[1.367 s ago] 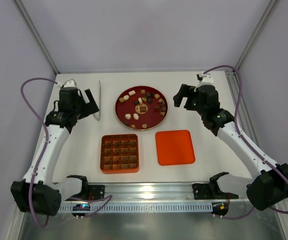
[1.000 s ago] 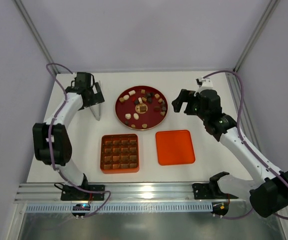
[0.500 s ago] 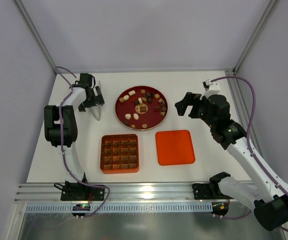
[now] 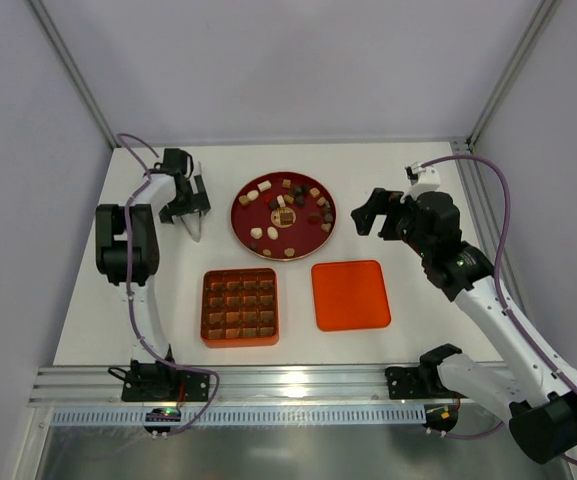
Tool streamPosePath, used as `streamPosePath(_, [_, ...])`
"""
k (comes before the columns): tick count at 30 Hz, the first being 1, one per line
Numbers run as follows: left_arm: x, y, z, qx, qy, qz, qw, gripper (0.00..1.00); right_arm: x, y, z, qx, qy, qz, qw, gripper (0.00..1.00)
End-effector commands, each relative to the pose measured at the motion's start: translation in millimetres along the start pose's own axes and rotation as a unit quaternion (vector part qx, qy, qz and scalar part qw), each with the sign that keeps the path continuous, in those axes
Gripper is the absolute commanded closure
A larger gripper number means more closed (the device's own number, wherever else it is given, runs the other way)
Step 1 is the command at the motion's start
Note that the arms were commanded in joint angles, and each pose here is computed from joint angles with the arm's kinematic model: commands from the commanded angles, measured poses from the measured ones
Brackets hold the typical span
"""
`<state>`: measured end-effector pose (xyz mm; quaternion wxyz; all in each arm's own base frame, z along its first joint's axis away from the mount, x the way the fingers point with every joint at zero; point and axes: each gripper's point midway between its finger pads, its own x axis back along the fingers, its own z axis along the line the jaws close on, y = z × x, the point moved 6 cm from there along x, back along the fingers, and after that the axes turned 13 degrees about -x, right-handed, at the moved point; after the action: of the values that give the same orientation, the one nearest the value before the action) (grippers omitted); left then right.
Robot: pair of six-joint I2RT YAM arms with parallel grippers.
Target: Pack the chocolate
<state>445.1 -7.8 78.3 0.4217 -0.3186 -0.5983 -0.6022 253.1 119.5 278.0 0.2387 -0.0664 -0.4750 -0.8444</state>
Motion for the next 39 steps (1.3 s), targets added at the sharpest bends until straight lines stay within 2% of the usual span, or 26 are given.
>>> streamPosePath(1, [-0.7,14.9,3.7,-0.002,0.008,-0.023,1.000,0.04,5.6,6.6,6.6,0.007,0.019,-0.015,1.000,0.00])
streamPosePath(15, [-10.5,11.4,-8.3,-0.008,0.004,-0.014,1.000,0.16,5.7,6.1,5.3,0.007,0.016,-0.019,1.000,0.00])
streamPosePath(21, [-7.4,10.4,-11.1,-0.009,0.008,-0.013,1.000,0.32,6.2,7.0,4.9,0.007,0.016,-0.022,1.000,0.00])
streamPosePath(29, [27.7,23.4,-8.5,-0.001,0.012,-0.039,0.999,0.47,8.0,7.6,5.5,0.006,0.018,-0.024,1.000,0.00])
streamPosePath(39, [92.1,33.2,-7.9,0.014,0.010,-0.063,0.998,0.54,9.3,8.7,7.5,0.004,0.023,-0.027,0.999,0.00])
